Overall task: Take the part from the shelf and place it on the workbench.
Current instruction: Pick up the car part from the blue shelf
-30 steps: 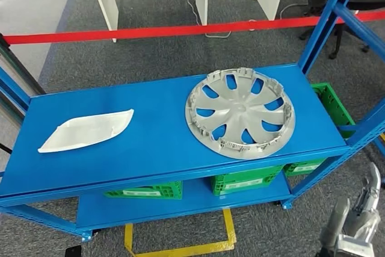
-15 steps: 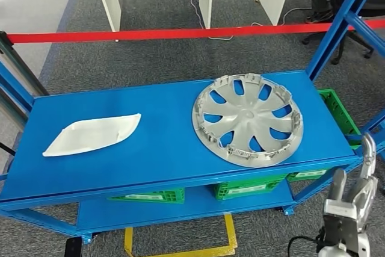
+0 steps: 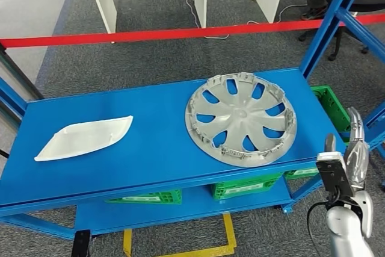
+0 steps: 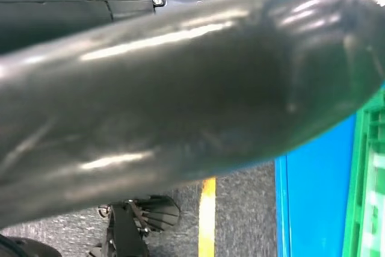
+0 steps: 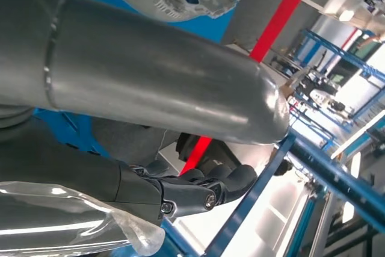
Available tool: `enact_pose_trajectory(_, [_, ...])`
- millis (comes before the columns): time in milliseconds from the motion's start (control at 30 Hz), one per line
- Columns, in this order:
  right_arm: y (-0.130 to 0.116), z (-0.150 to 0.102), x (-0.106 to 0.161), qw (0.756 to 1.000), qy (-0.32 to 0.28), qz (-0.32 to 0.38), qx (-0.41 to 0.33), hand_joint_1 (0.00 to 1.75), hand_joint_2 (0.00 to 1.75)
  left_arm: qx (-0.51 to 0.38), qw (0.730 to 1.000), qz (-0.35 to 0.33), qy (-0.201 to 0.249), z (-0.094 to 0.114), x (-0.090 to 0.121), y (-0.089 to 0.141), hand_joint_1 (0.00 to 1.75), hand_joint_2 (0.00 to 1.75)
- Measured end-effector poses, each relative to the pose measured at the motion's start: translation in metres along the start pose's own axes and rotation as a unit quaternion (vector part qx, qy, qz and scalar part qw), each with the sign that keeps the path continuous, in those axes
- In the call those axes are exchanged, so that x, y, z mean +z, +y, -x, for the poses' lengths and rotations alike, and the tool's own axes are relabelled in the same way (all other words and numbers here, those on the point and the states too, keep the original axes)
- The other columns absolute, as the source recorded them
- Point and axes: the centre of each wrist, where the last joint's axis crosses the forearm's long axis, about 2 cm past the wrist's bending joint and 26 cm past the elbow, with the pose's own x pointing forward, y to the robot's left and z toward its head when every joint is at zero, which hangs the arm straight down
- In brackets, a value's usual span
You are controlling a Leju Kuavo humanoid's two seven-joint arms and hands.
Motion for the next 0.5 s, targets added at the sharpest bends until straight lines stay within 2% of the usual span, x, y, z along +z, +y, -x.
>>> enact_pose_trajectory(133, [-0.001,0.007,-0.011,1.000,0.003,-0.021,0.012,0.00,0.00,-0.005,1.000,0.007,-0.001,-0.002,0.000,-0.002,0.00,0.00])
enact_pose_trajectory(333, [0.005,0.010,-0.031,0.994,-0.012,-0.105,0.020,0.00,0.00,-0.012,1.000,0.019,-0.003,-0.004,-0.001,-0.004,0.00,0.00])
enact_pose_trajectory(500, [0.006,0.010,-0.032,0.993,-0.014,-0.113,0.019,0.00,0.00,-0.013,1.000,0.020,-0.003,-0.004,-0.001,-0.004,0.00,0.00])
